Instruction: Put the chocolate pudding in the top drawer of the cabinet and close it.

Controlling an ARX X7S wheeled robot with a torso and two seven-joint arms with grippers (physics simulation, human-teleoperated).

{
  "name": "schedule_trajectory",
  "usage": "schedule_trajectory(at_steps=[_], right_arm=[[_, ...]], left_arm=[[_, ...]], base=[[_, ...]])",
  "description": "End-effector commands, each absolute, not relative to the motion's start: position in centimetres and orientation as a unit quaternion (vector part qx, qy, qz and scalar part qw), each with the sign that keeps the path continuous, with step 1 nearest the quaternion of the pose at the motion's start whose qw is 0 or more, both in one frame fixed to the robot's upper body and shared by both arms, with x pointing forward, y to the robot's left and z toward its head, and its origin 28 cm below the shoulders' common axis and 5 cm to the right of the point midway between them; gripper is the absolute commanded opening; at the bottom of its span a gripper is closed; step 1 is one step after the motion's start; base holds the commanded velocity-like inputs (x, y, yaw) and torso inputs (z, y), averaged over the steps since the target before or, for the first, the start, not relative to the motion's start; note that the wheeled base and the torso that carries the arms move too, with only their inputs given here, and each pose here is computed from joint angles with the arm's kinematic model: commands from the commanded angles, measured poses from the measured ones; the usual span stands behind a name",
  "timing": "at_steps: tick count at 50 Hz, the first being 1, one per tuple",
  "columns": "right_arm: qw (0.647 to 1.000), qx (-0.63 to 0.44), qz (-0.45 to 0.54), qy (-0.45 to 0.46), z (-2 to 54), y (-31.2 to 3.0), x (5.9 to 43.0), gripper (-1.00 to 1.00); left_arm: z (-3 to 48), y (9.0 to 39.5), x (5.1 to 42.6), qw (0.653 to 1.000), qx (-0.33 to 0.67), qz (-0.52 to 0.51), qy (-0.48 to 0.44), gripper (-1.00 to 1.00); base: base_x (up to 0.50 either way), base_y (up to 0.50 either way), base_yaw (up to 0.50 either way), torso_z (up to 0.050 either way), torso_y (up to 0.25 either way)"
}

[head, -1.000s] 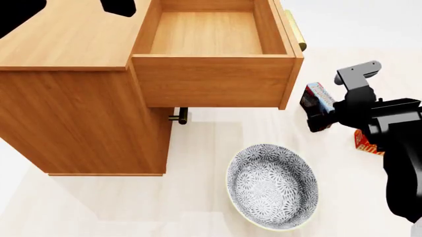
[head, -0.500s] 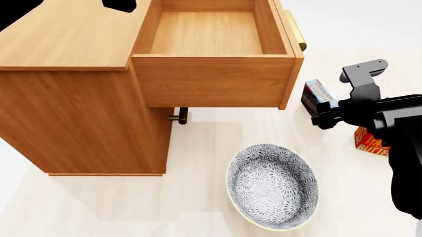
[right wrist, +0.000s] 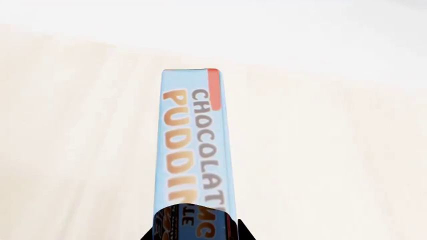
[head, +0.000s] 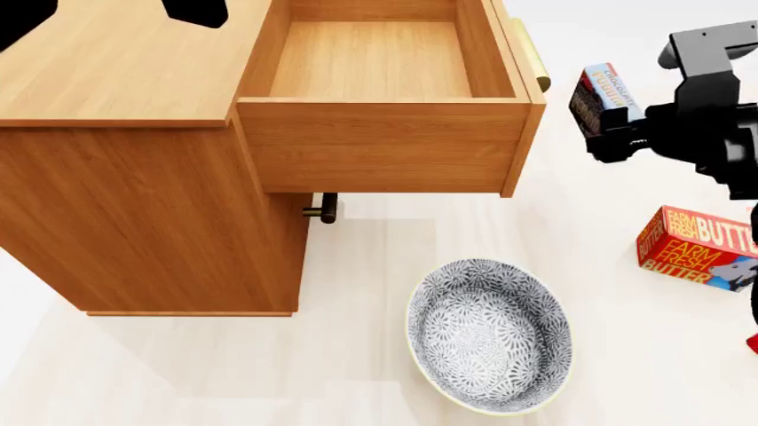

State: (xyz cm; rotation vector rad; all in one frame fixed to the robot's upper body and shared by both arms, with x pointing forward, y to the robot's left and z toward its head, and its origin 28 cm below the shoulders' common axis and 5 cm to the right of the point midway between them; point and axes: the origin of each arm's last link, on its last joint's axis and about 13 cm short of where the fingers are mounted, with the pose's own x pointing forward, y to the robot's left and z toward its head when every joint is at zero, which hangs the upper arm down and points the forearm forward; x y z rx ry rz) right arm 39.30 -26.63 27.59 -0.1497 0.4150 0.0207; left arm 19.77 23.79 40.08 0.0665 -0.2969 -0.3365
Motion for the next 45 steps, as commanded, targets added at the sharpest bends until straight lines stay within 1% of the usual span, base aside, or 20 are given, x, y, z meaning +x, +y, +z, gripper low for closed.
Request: schedule_trajectory(at_steps=[1,11,29,39,45], right_arm=[[0.982,-0.07,-0.013,0.173,32.0,-26.6,38.9,-1.0],[0.985,-0.094,-0.011,0.143,37.0,-25.7,38.1,-1.0],[0.989,-0.117,0.061,0.07,46.2,-22.6,35.5,-1.0],[0.986,-0.125,0.099,0.044,48.5,-20.5,34.9,-1.0],[0.981,-0.115,0.147,0.046,49.1,-19.2,34.7,-1.0]], left_arm=[[39.5,24.2,19.2,0.975,0.027,-0.163,-0.151,1.0],[39.2,24.4,19.0,0.974,0.021,-0.163,-0.154,1.0],[38.9,24.6,18.0,0.971,0.019,-0.166,-0.169,1.0],[38.8,25.0,17.4,0.97,0.019,-0.16,-0.181,1.0],[38.7,25.1,17.5,0.969,0.02,-0.159,-0.187,1.0]], base=[[0.0,0.0,0.0,0.0,0.0],[0.0,0.0,0.0,0.0,0.0],[0.0,0.0,0.0,0.0,0.0],[0.0,0.0,0.0,0.0,0.054],[0.0,0.0,0.0,0.0,0.189]])
